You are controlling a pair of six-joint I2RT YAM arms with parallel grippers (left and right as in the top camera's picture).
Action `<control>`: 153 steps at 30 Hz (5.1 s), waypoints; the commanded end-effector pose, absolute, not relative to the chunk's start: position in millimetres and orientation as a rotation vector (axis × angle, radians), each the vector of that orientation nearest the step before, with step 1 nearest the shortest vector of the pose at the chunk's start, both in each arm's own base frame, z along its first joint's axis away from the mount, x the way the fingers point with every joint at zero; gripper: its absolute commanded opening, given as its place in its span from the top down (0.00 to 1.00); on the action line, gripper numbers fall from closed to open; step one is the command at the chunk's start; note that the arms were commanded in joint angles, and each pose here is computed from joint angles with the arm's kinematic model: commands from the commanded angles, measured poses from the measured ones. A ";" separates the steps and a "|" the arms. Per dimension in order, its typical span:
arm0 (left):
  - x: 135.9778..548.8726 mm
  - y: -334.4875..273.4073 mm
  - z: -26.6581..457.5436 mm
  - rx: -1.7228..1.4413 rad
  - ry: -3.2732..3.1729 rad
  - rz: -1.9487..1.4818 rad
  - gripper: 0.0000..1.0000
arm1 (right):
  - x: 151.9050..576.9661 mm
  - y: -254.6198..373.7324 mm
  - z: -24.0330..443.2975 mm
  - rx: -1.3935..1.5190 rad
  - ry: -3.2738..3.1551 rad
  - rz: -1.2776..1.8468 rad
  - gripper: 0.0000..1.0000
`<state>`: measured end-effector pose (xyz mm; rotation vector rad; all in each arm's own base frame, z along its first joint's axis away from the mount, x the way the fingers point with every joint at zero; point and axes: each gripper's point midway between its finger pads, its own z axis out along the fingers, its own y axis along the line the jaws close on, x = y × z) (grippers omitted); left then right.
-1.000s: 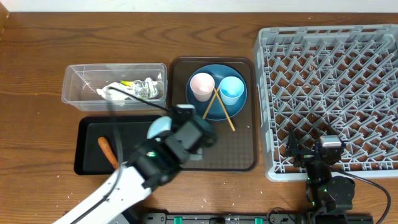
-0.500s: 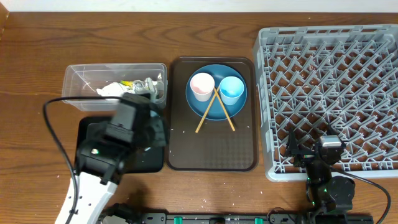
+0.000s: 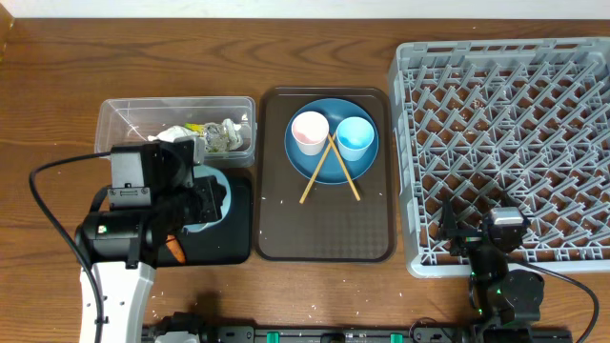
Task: Sort waste into correct bins and load items into the dishwasher rack
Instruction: 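Lift the rice bowl and carry it left over the black tray, then tilt the bowl with the left gripper to pour rice onto the black tray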
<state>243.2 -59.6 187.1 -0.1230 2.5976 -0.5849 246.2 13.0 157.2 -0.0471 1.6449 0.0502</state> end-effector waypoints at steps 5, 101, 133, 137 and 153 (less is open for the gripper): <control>231.9 -44.5 176.2 -0.212 2.660 -0.506 0.94 | 246.2 11.1 155.8 -0.053 1.648 0.032 0.01; 249.0 -3.9 211.5 -0.562 1.852 -1.662 0.90 | 246.2 11.1 155.8 -0.053 1.648 0.032 0.01; 250.8 -1.3 208.8 -0.484 1.861 -1.597 0.93 | 246.2 11.1 155.8 -0.053 1.648 0.032 0.01; 250.9 -1.1 208.7 -0.482 1.861 -1.596 0.94 | 246.2 11.1 155.8 -0.053 1.648 0.032 0.01; 252.6 9.3 196.6 -0.554 1.915 -1.555 0.94 | 246.2 11.1 155.8 -0.053 1.648 0.032 0.01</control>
